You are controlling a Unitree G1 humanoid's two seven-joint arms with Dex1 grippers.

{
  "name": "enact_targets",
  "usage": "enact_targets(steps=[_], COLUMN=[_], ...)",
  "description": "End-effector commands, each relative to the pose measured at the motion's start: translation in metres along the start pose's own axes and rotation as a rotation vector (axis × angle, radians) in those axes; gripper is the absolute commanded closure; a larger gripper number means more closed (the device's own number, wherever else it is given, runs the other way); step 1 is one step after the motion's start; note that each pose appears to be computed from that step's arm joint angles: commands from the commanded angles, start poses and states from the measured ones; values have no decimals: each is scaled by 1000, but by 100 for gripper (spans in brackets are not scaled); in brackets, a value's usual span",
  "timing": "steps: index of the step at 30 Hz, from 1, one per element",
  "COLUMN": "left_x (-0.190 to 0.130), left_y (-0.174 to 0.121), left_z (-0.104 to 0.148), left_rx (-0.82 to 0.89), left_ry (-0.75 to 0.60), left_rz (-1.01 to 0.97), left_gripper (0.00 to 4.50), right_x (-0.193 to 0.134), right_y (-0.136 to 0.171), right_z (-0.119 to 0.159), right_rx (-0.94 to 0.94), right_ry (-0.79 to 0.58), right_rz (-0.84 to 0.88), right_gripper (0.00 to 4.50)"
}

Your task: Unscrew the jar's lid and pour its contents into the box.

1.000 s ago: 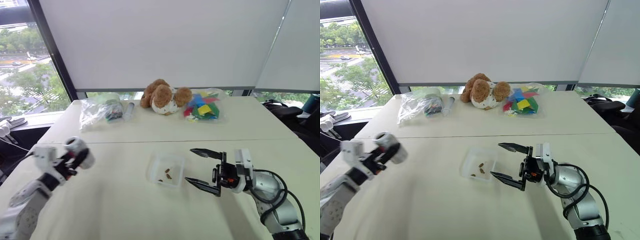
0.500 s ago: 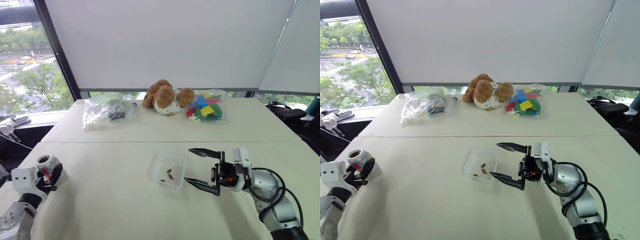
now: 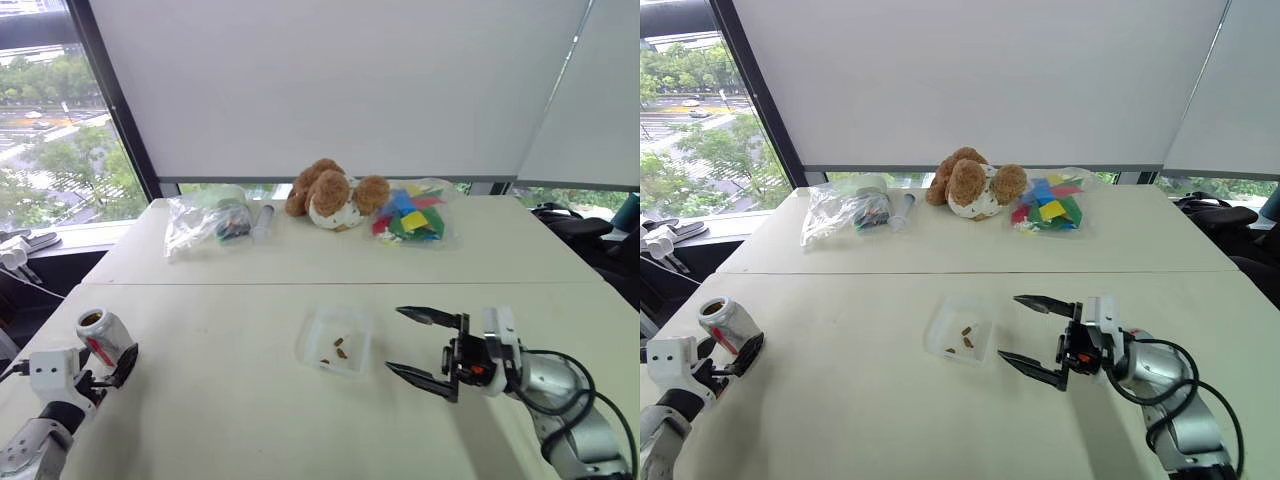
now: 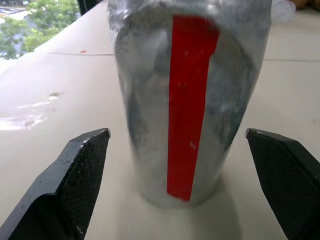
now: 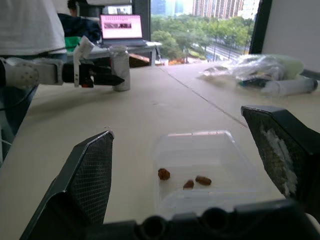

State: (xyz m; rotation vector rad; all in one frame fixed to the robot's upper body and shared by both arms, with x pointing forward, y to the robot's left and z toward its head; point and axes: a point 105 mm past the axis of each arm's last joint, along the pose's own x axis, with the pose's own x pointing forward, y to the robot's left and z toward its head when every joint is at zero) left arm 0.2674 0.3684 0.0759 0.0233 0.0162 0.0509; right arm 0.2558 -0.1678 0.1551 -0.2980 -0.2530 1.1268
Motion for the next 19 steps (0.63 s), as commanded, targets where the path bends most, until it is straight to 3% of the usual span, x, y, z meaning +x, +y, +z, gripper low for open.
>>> enact_targets(steps=[1, 3, 5, 6, 11, 19], left_x=[-17, -31, -49, -56, -85, -102], left_y=[14, 13, 6, 4, -9, -18], left_z=[13, 13, 18, 23, 51, 52], left_rx=[86, 179, 415, 454, 567, 559], left_ry=[12, 69, 130, 141, 167, 247], left_rz=[-35, -127, -289, -339, -490, -632], left_gripper=[6, 6, 6, 6, 6, 6], right_x=[-24, -41, -58, -65, -98, -125], right_y=[-7, -6, -5, -5, 2, -22], right_z=[9, 9, 13, 15, 13, 11], right_rx=[-40, -47, -53, -53, -66, -137], right_ry=[38, 86, 116, 129, 292, 411], right_rz=[-65, -79, -91, -93, 11, 37], right_gripper=[0, 0, 0, 0, 0, 0])
